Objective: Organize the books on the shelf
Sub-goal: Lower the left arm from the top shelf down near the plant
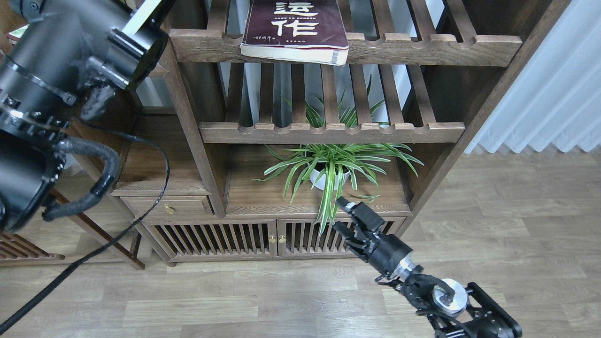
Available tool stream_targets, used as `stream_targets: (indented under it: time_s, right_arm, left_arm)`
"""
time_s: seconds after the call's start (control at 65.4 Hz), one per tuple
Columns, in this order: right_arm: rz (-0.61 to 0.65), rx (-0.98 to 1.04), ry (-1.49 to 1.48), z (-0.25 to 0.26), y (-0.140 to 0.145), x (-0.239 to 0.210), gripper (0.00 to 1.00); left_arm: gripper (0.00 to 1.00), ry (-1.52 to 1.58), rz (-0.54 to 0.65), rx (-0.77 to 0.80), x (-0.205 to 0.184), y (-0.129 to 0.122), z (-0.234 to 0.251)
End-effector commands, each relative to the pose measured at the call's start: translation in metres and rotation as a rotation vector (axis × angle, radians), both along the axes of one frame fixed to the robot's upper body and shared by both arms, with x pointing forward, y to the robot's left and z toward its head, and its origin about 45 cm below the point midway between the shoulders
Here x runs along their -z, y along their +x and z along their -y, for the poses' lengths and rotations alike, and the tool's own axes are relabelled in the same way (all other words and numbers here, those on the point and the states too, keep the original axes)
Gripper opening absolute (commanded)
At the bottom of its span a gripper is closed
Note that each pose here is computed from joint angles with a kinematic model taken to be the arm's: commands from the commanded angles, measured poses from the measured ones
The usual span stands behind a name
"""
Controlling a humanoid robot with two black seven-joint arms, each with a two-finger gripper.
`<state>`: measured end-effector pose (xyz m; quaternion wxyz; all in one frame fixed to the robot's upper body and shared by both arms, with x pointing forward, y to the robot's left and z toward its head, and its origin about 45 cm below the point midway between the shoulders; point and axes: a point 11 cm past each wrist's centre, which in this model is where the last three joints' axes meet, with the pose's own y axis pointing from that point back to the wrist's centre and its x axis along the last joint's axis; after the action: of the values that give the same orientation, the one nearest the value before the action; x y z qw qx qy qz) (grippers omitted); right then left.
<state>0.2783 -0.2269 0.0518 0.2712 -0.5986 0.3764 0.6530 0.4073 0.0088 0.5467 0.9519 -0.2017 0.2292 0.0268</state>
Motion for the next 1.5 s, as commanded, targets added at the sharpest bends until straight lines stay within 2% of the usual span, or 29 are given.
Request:
stream_targets:
  time_s: [0.0, 0.229, 0.382, 0.504, 0.611, 0.963, 1.009, 1.177, 1.36, 1.483]
  right_arm:
    - [0.024, 0.060, -0.029, 0.030, 0.008, -0.008, 0.99]
    - [0.046, 0.097, -0.074, 0.060, 0.014, -0.015, 0.99]
    - [0.054, 0.111, -0.077, 0.066, 0.017, -0.018, 0.99]
    - [0.054, 0.110, -0.078, 0.066, 0.017, -0.018, 0.99]
    - [0.055, 0.110, -0.077, 0.065, 0.018, -0.019, 0.99]
    - [0.061, 0.114, -0.080, 0.068, 0.020, -0.021, 0.99]
    - [0.069, 0.114, -0.099, 0.075, 0.021, -0.024, 0.99]
    - [0.083, 0.114, -0.119, 0.084, 0.022, -0.028, 0.99]
    - [0.138, 0.101, -0.144, 0.093, 0.026, -0.044, 0.99]
    - [0.198, 0.079, -0.144, 0.092, 0.028, -0.062, 0.99]
  left_arm:
    - [0.99, 0.096, -0.032, 0.018, 0.035, -0.002, 0.015]
    - [0.99, 0.059, -0.042, -0.037, 0.055, -0.002, 0.028]
    - [0.99, 0.090, -0.071, -0.003, 0.081, -0.011, 0.034]
    - [0.99, 0.133, -0.126, 0.020, 0.118, -0.019, 0.037]
    - [0.99, 0.157, -0.195, 0.015, 0.153, -0.020, 0.032]
    - [0.99, 0.190, -0.442, 0.013, 0.264, -0.046, 0.013]
    - [0.99, 0.188, -0.516, 0.004, 0.292, -0.055, 0.006]
    - [0.99, 0.178, -0.645, -0.023, 0.338, -0.074, -0.008]
    - [1.00, 0.184, -0.815, -0.108, 0.407, -0.106, -0.036]
    - [1.00, 0.159, -0.917, -0.163, 0.437, -0.123, -0.053]
